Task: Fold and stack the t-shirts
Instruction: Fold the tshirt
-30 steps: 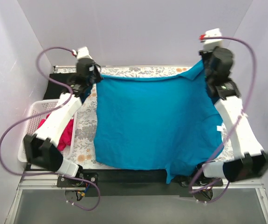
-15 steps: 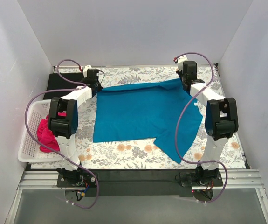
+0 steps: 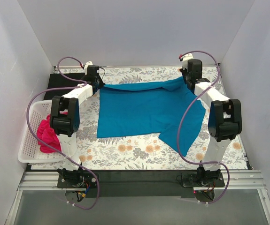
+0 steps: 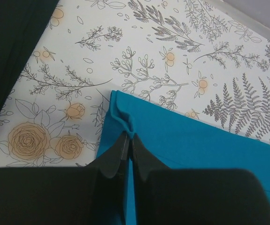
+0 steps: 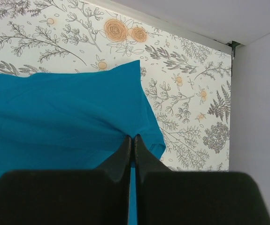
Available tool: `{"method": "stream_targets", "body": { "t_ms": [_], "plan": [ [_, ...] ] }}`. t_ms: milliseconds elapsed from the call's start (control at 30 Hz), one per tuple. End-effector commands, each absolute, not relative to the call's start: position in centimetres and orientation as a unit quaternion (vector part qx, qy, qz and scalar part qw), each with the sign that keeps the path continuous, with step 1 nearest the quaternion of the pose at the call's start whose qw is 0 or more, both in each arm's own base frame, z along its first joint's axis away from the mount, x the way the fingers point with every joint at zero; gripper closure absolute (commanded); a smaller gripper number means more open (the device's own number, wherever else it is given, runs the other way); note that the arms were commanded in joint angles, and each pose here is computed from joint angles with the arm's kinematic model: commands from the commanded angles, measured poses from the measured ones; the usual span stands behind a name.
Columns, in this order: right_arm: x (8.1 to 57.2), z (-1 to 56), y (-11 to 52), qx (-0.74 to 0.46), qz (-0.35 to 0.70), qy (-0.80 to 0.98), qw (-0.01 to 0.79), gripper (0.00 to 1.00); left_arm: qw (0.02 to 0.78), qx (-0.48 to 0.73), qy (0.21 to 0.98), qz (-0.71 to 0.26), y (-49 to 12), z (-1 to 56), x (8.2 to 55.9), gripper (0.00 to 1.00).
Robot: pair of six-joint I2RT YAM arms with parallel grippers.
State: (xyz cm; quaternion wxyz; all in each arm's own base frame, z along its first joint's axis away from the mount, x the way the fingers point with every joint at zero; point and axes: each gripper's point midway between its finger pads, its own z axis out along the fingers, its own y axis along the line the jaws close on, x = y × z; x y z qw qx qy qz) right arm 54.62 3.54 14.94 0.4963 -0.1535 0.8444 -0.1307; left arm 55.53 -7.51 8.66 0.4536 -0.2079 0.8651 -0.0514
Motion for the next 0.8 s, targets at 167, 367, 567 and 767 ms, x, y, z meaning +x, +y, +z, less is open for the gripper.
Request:
{"method": "stream_targets", "body": {
  "t_ms": [167,367,567,767],
  "plan": [
    [53.7,20.9,3.3,-0.087,-0.093,0.837,0.532,0.99,0.48,-0.245,0.839,-0.071,-7.0,13.6,54.8,1.0],
    [52.6,20.8,2.9,-0.065,-0.094,0.85,0.513,0.99,0.467,-0.262,0.842,-0.067,-6.5,13.3,54.3,1.0],
    [51.0,19.3,2.7,-0.043,-0.086,0.868,0.487,0.99,0.441,-0.286,0.848,-0.069,-6.3,12.2,52.9,1.0],
    [49.4,17.3,3.5,-0.028,-0.052,0.889,0.455,0.99,0.415,-0.307,0.854,-0.068,-6.3,10.3,50.9,1.0]
  ]
}}
